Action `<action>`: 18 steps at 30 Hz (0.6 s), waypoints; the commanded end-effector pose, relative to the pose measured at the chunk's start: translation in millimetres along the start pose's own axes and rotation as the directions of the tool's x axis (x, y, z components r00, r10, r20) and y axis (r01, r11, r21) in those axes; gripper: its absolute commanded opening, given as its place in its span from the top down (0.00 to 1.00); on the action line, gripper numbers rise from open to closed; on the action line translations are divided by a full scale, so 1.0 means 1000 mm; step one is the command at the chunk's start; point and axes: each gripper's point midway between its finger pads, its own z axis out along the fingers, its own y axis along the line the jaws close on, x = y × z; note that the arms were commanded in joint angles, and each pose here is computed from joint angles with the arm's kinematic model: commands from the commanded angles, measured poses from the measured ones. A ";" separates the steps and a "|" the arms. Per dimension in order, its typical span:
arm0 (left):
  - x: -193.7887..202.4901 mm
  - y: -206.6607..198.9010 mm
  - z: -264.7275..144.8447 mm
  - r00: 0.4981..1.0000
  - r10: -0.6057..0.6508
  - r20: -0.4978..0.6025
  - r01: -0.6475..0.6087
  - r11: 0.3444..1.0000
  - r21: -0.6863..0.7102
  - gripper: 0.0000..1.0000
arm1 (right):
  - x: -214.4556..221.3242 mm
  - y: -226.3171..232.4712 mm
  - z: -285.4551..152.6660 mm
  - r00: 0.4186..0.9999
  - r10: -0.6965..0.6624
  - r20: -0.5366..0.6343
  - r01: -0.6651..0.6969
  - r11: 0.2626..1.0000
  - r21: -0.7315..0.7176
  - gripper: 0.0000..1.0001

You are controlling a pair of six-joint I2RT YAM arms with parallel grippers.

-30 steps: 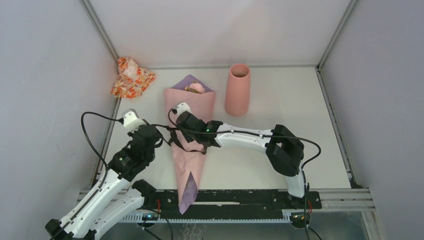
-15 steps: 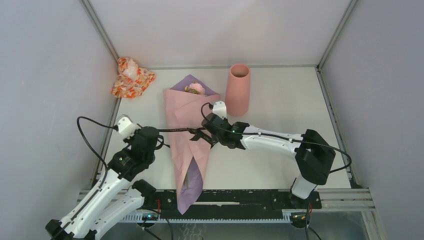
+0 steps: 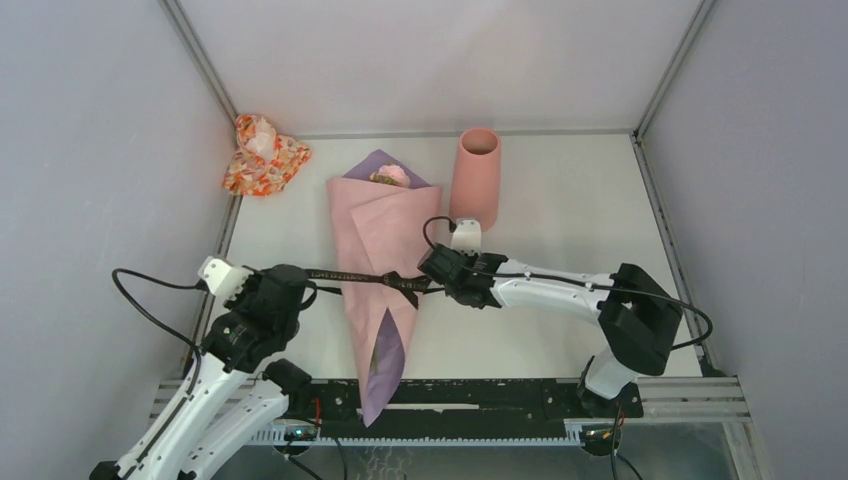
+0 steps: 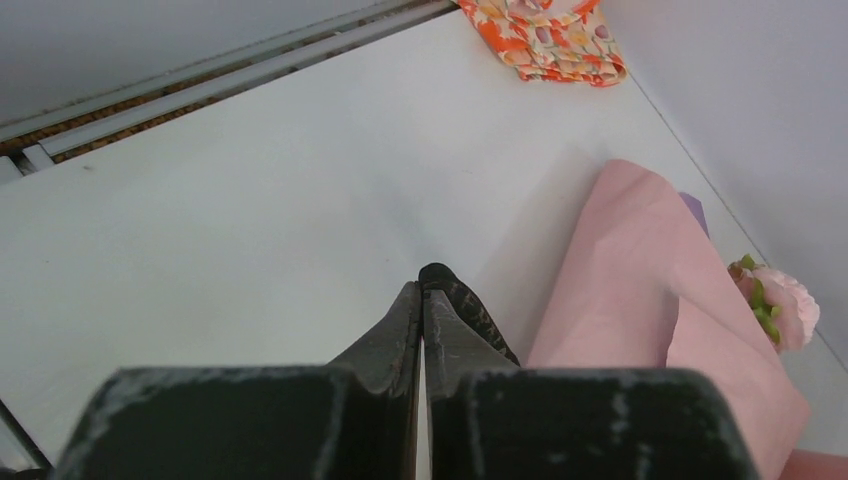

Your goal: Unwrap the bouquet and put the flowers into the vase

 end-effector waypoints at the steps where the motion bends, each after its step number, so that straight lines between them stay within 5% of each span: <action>1: -0.027 0.005 -0.001 0.994 -0.074 0.086 0.078 0.996 -0.044 0.94 | -0.010 -0.027 -0.008 0.994 0.109 0.026 -0.110 0.993 0.052 1.00; 18: -0.031 0.046 -0.001 0.986 -0.084 0.144 0.108 0.979 -0.171 0.89 | 0.030 -0.105 0.006 0.956 0.285 -0.074 -0.264 0.941 0.211 1.00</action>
